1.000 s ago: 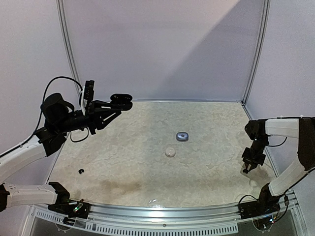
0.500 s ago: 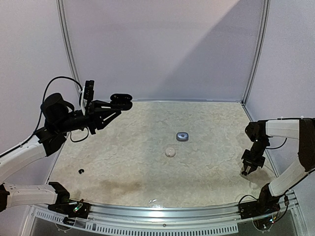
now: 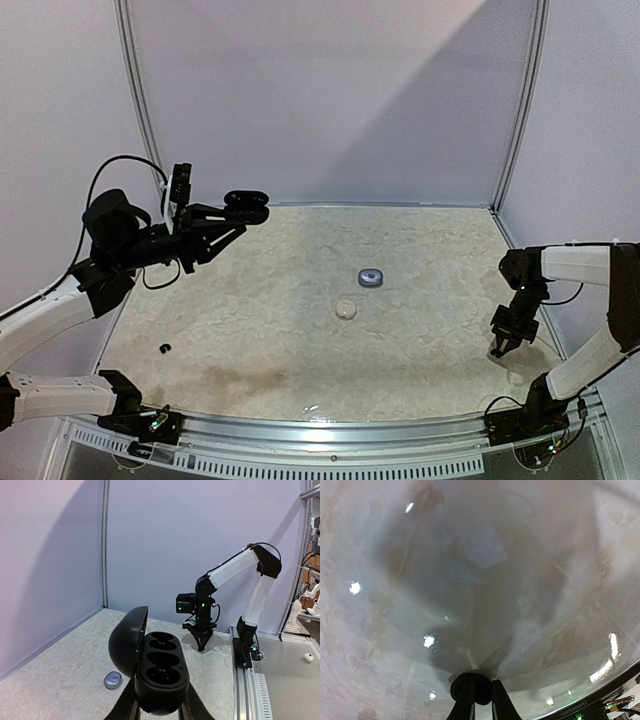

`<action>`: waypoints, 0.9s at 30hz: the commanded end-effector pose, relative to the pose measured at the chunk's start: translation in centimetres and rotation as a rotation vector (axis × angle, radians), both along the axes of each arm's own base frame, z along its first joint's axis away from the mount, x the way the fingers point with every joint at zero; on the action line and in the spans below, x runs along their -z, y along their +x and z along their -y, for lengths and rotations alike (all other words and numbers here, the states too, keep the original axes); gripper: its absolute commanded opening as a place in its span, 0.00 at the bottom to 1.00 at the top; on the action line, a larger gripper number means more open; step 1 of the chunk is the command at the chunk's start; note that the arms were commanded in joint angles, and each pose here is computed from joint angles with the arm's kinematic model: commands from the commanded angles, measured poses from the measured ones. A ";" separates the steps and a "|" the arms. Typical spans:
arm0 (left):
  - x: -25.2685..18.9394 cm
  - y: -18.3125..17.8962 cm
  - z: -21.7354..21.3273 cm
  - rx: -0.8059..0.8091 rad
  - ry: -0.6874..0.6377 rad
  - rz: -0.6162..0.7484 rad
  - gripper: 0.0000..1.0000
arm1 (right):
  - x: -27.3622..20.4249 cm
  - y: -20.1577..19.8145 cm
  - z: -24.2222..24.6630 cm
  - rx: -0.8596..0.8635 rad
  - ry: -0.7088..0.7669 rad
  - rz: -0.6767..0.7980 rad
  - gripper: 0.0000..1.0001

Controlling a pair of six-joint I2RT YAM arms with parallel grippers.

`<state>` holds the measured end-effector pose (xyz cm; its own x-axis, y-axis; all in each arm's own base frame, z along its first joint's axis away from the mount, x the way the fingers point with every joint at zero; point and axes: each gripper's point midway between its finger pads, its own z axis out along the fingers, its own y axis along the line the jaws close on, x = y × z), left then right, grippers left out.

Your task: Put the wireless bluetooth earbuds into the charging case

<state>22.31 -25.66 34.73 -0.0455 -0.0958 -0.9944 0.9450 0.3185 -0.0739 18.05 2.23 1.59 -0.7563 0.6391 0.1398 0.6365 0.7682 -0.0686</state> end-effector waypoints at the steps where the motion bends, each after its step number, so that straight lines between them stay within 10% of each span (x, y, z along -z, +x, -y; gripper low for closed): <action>1: 0.2 0.5 -0.3 -0.019 0.002 0.016 0.00 | 0.5 -1.7 -0.8 0.011 0.050 -0.051 0.07; 19: 0.0 0.6 -0.2 -0.018 0.001 0.027 0.00 | -2.2 1.1 -0.9 -0.049 -0.008 0.144 0.00; 27: 0.4 2.1 -0.3 -0.090 0.018 0.071 0.00 | -13.4 10.7 -4.9 -0.187 -0.095 0.612 0.00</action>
